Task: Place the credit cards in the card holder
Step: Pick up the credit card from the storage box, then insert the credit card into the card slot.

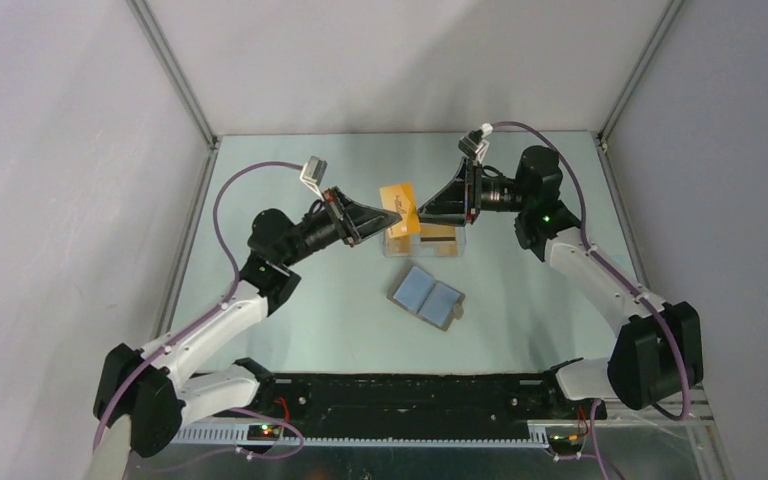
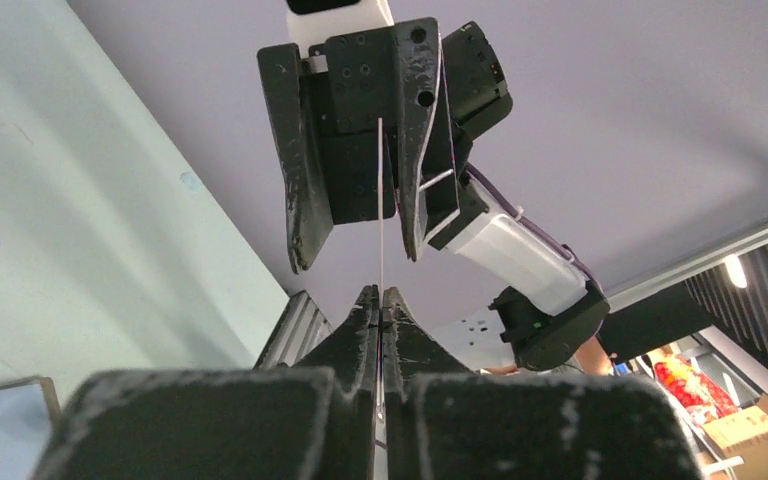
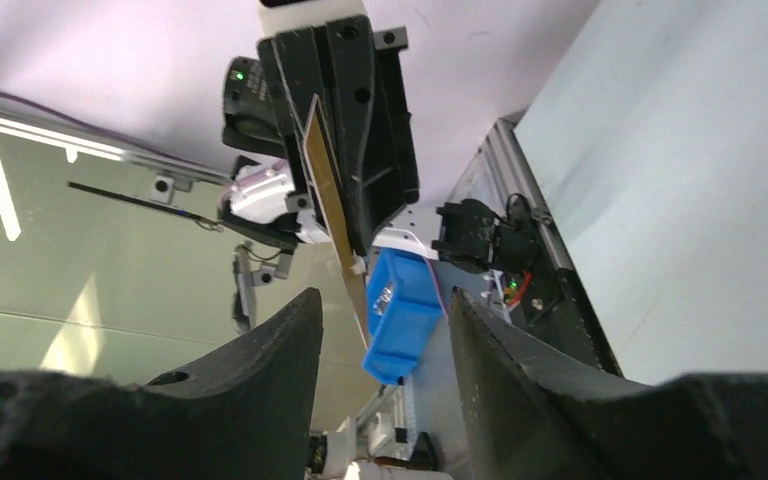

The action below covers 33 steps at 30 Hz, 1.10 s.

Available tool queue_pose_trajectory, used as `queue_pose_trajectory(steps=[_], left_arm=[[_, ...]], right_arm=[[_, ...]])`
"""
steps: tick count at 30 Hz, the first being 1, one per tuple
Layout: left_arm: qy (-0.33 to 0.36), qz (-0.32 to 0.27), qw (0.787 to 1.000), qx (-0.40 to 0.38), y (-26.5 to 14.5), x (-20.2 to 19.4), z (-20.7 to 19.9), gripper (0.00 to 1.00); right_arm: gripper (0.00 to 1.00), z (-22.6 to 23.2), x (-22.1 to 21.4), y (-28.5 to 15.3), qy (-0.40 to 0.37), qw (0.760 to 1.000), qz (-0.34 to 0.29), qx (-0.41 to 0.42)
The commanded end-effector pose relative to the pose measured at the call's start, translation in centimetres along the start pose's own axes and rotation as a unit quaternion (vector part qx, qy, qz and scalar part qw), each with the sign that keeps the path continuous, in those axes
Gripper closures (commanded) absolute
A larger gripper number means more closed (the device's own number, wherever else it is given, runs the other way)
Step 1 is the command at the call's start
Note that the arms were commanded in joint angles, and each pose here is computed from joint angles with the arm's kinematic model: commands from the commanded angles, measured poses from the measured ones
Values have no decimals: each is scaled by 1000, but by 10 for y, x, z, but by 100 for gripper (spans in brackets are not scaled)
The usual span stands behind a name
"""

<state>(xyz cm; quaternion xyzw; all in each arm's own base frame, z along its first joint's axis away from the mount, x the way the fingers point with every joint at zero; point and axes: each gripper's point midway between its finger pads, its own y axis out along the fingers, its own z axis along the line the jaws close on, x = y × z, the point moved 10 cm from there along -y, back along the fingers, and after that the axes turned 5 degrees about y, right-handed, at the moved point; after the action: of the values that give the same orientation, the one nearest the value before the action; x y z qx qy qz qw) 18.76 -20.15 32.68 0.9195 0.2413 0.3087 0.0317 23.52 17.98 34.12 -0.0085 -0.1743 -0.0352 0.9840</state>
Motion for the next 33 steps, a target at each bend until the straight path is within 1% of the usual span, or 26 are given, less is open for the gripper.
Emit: queue_pose_trajectory(steps=[1, 5, 10, 11, 14, 17, 18, 19, 21, 22, 24, 26, 27, 28, 29, 30, 31, 32, 33], left_arm=[[-3, 7, 999, -33, -2, -2, -10, 100], [-5, 11, 999, -34, 0, -3, -10, 100], [-5, 1, 1000, -28, 2, -4, -9, 100], [-5, 1, 1000, -29, 2, -4, -9, 100], [-12, 7, 1000, -26, 5, -4, -6, 100], [-15, 11, 1000, -25, 7, -6, -4, 100], [-17, 12, 1000, -23, 8, -6, -3, 100], [-19, 14, 999, -23, 9, -7, -3, 100], [-19, 16, 999, -21, 10, -7, -1, 100], [-21, 18, 999, -21, 11, -8, -1, 100], [-20, 17, 999, -20, 11, -8, 0, 99], [-20, 12, 1000, -16, 10, -8, 1, 82], [-21, 10, 1000, -14, 10, -8, 1, 61], [-22, 7, 1000, -10, 9, -9, 3, 45], [-20, 4, 1000, -10, 8, -10, 3, 39], [-22, 1, 1000, -1, 6, -12, 8, 32], [-21, -2, 1000, 2, 3, -13, 9, 30], [-26, -4, 1000, 16, 0, -17, 16, 28], [-28, -3, 999, 26, -3, -20, 20, 28]], right_arm=[[49, 17, 7, 5, -22, 999, 2, 50], [54, 14, 9, 10, 4, 998, 15, 56], [62, 16, 9, 16, 9, 998, 25, 57], [65, 15, 10, 17, 12, 998, 26, 55], [67, 16, 11, 19, 17, 998, 32, 50], [73, 18, 12, 20, 13, 998, 35, 51], [77, 18, 11, 21, 15, 998, 37, 49], [78, 18, 11, 22, 15, 998, 36, 49], [85, 17, 10, 22, 18, 998, 39, 49], [93, 16, 11, 23, 20, 998, 41, 50], [100, 17, 10, 22, 19, 997, 45, 52], [100, 18, 10, 21, 16, 998, 45, 51], [100, 18, 10, 19, 14, 998, 42, 48], [100, 18, 10, 17, 13, 998, 38, 45], [100, 17, 9, 15, 23, 998, 37, 36], [100, 15, 10, 12, 12, 999, 28, 28], [100, 13, 7, 6, 31, 999, 22, 9], [100, 9, 7, 4, 11, 1000, 8, -6], [100, 5, 2, -3, 9, 999, 3, -30]])
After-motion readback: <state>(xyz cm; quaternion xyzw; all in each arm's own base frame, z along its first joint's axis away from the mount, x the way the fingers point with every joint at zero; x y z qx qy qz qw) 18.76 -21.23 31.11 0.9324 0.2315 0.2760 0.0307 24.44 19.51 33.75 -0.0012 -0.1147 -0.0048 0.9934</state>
